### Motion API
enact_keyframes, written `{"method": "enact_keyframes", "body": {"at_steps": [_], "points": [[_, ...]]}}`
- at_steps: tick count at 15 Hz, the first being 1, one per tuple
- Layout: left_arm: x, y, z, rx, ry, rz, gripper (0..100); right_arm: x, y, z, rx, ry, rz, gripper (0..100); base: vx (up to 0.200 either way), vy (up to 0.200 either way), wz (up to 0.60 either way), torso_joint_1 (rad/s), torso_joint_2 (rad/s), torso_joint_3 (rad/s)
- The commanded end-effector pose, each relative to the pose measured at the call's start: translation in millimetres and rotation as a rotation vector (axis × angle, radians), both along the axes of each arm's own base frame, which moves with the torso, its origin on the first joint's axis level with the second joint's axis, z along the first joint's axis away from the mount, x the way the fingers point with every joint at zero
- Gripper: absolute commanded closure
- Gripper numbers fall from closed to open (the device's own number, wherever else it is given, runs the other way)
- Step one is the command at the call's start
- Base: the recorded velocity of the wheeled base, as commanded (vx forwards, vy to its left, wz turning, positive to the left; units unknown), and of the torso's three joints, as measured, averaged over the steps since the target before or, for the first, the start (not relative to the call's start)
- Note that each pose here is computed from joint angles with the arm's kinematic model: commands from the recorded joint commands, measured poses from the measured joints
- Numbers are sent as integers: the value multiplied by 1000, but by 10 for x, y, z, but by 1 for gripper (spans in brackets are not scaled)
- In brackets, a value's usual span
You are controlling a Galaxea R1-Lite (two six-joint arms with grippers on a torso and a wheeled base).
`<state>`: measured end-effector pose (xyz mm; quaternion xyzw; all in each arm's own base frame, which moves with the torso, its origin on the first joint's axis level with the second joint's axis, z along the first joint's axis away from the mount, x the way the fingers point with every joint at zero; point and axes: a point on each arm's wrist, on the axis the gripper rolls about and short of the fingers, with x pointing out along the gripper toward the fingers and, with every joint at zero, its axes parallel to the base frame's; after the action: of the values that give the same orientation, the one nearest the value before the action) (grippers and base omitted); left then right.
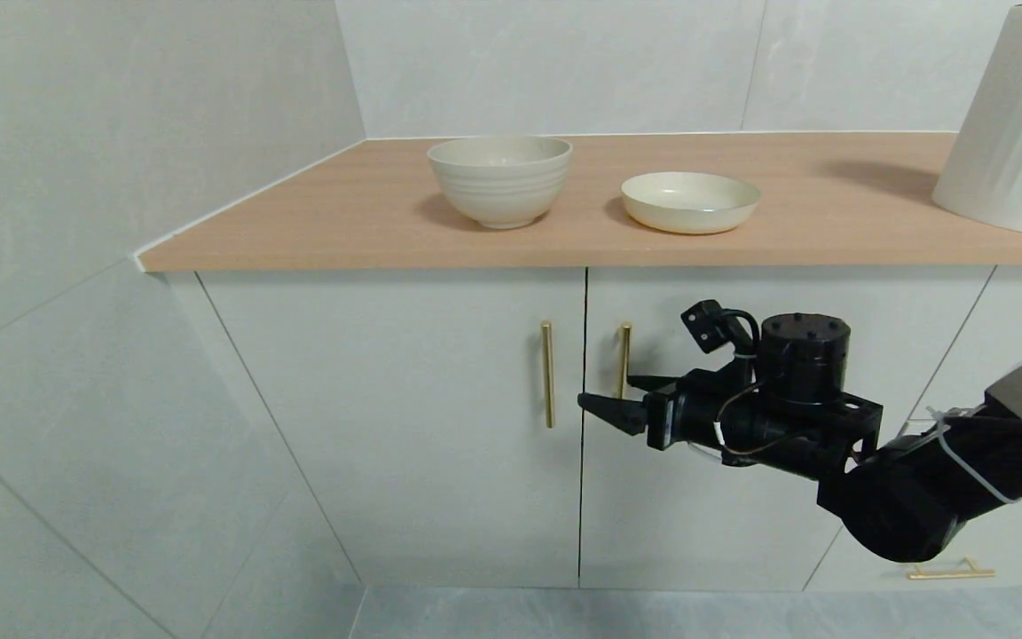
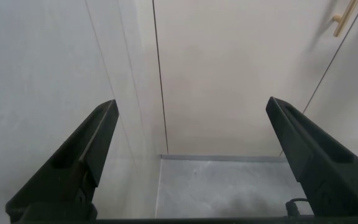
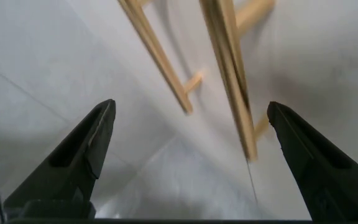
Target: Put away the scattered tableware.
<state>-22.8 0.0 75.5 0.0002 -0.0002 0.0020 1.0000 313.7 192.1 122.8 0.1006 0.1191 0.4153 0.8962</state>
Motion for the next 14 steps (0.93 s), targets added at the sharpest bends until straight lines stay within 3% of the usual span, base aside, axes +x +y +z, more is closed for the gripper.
{"method": "enact_keyframes", "body": {"at_steps": [1,9,14], "points": [[0,0,0,1,0,1,0,51,47,-138,13,6,-2,0,0,0,0,0,0,0],[0,0,0,1,0,1,0,-149,200,-45,134,111,55,0,0,0,0,0,0,0],[0,0,1,0,-1,1,0,-550,-19,106,133,140,226,0,0,0,0,0,0,0]]}}
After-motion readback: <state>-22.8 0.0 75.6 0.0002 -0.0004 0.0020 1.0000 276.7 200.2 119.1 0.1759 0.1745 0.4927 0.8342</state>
